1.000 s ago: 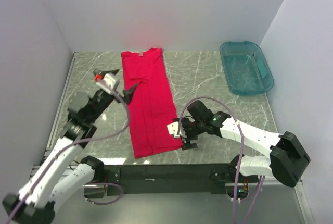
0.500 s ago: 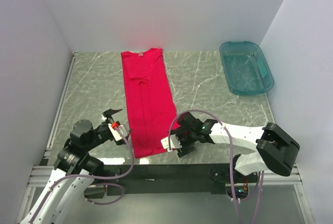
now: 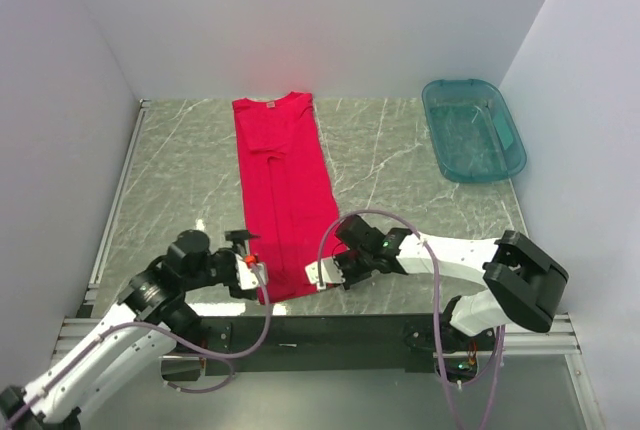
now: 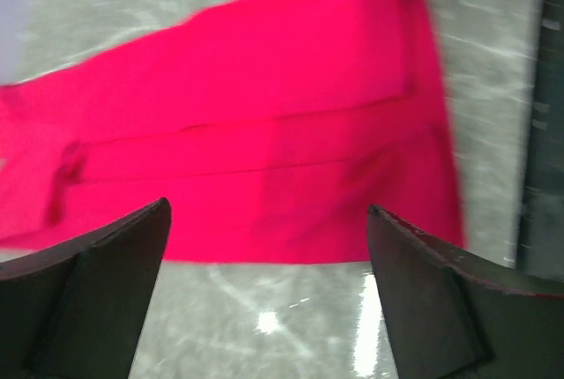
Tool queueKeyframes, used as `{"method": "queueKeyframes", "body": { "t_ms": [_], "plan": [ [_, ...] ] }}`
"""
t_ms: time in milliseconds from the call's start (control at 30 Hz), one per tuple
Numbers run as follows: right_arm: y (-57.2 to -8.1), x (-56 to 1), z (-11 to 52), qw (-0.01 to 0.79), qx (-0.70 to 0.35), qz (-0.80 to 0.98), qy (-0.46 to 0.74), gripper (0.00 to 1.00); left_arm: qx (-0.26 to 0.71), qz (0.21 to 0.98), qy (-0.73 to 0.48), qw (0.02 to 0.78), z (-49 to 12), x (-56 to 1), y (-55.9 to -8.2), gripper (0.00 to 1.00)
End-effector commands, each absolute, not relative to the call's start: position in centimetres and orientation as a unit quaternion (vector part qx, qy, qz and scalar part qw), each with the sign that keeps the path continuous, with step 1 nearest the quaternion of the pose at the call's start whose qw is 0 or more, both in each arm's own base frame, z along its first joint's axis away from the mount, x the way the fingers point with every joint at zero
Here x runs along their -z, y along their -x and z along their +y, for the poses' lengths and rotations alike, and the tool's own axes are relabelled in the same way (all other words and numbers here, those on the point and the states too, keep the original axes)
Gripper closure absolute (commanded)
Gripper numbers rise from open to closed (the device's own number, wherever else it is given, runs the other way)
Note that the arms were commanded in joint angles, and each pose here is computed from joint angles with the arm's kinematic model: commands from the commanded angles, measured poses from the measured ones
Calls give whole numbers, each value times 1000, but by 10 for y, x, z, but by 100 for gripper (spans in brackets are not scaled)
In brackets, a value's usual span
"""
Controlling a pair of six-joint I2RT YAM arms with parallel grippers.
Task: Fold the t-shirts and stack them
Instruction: Fold the tshirt
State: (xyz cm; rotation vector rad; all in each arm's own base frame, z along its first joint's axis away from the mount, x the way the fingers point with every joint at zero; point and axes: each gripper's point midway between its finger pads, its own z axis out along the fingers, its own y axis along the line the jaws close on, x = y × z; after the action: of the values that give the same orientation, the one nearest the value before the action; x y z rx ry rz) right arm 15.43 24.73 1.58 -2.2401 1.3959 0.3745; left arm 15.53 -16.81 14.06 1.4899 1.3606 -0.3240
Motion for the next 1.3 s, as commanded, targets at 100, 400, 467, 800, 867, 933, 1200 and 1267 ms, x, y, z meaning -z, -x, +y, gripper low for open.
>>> {"method": "queueKeyframes", "body": {
  "t_ms": [100,400,467,800,867,933,1200,1267],
  "plan": [
    [-164,-49,258,269,-195,537,775,89,142,556,-673,466,-191,-120,-143,36],
    [-170,-66,259,284,-227,553,750,92,165,531,-739,381,-220,-80,-107,48],
    [-170,-66,260,283,-230,553,749,92,151,527,-752,366,-220,-68,-101,43],
    [-170,-74,260,288,-248,554,740,95,108,532,-760,356,-225,-43,-107,33],
    [-170,-76,259,291,-250,553,740,95,101,535,-761,353,-224,-39,-109,34],
    [-171,-79,260,296,-252,551,738,96,97,539,-761,347,-221,-33,-109,35],
    [-169,-80,260,296,-260,551,736,97,92,544,-767,327,-219,-20,-107,52],
    [-169,-81,260,295,-261,550,736,97,92,540,-773,320,-219,-17,-104,58]
  ]
}}
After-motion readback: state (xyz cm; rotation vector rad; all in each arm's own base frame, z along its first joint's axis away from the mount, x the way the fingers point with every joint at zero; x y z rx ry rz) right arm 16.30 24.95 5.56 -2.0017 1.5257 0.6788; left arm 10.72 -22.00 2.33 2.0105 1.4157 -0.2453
